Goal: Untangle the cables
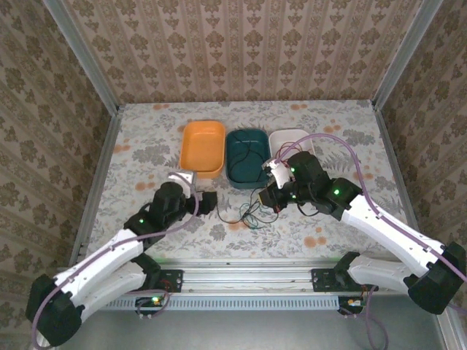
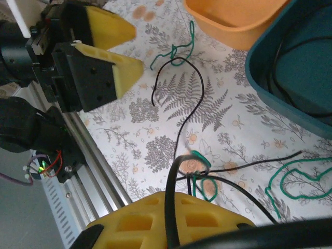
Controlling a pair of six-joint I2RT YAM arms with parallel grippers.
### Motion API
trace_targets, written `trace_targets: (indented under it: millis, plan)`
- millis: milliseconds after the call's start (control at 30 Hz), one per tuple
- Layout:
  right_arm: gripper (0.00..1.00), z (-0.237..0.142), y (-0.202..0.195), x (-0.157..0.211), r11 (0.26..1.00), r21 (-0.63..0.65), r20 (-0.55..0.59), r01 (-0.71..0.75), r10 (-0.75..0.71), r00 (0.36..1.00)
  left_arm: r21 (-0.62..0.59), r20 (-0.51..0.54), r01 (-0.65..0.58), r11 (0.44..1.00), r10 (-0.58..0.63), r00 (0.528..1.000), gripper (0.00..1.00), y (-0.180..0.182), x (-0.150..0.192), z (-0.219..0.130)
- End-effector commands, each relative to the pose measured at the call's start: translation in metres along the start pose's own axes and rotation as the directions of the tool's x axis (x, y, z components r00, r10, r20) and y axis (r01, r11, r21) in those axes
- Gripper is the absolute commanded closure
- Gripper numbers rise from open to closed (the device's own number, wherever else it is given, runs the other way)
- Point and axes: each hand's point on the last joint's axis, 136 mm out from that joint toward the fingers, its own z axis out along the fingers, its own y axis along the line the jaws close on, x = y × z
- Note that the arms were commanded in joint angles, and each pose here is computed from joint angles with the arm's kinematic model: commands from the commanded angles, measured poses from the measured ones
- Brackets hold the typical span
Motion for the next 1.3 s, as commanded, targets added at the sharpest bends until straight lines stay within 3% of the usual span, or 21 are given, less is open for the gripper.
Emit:
trace_targets:
  millis: [0,167,300,500,767,933,1033,1133,1267]
  plan:
    - [1.0,-0.003,0.013,-0.015,0.998,-0.059,0.038,0.004,-0.002,0.999,0.288,-0.014,-0.073,0.955,0.08,0.997,0.04,-0.057,-0.015,0.004]
    - [1.0,-0.003,0.012,-0.016,0.998,-0.064,0.041,-0.003,0.006,0.999,0.417,-0.094,-0.072,0.906,0.122,0.988,0.07,-0.079,-0.004,0.015]
    - [1.0,-0.007,0.01,-0.019,0.998,-0.063,0.058,-0.014,0.017,0.998,0.434,-0.154,-0.061,0.899,0.14,0.978,0.12,-0.078,0.01,0.025]
    - [1.0,-0.027,0.017,-0.036,0.998,-0.063,0.121,0.008,-0.001,0.993,0.393,-0.209,-0.049,0.918,0.141,0.968,0.12,-0.064,0.034,0.036]
    - [1.0,-0.087,0.05,-0.093,0.992,-0.096,0.329,0.082,-0.046,0.943,0.319,-0.25,-0.044,0.947,0.129,0.96,0.17,-0.044,0.056,0.053]
    - [1.0,-0.11,0.067,-0.113,0.985,-0.133,0.402,0.107,-0.046,0.915,0.289,-0.25,-0.05,0.956,0.126,0.96,0.19,-0.038,0.059,0.062]
    - [1.0,-0.115,0.065,-0.115,0.988,-0.105,0.411,0.114,-0.061,0.91,0.267,-0.256,-0.052,0.962,0.123,0.959,0.19,-0.033,0.06,0.063]
    - [1.0,-0.092,0.037,-0.097,0.999,0.002,0.292,0.054,-0.052,0.955,0.264,-0.238,-0.052,0.963,0.117,0.964,0.17,-0.033,0.057,0.057]
    - [1.0,-0.071,0.033,-0.079,0.998,-0.055,0.288,0.027,-0.01,0.958,0.286,-0.194,-0.06,0.956,0.119,0.974,0.15,-0.04,0.044,0.04]
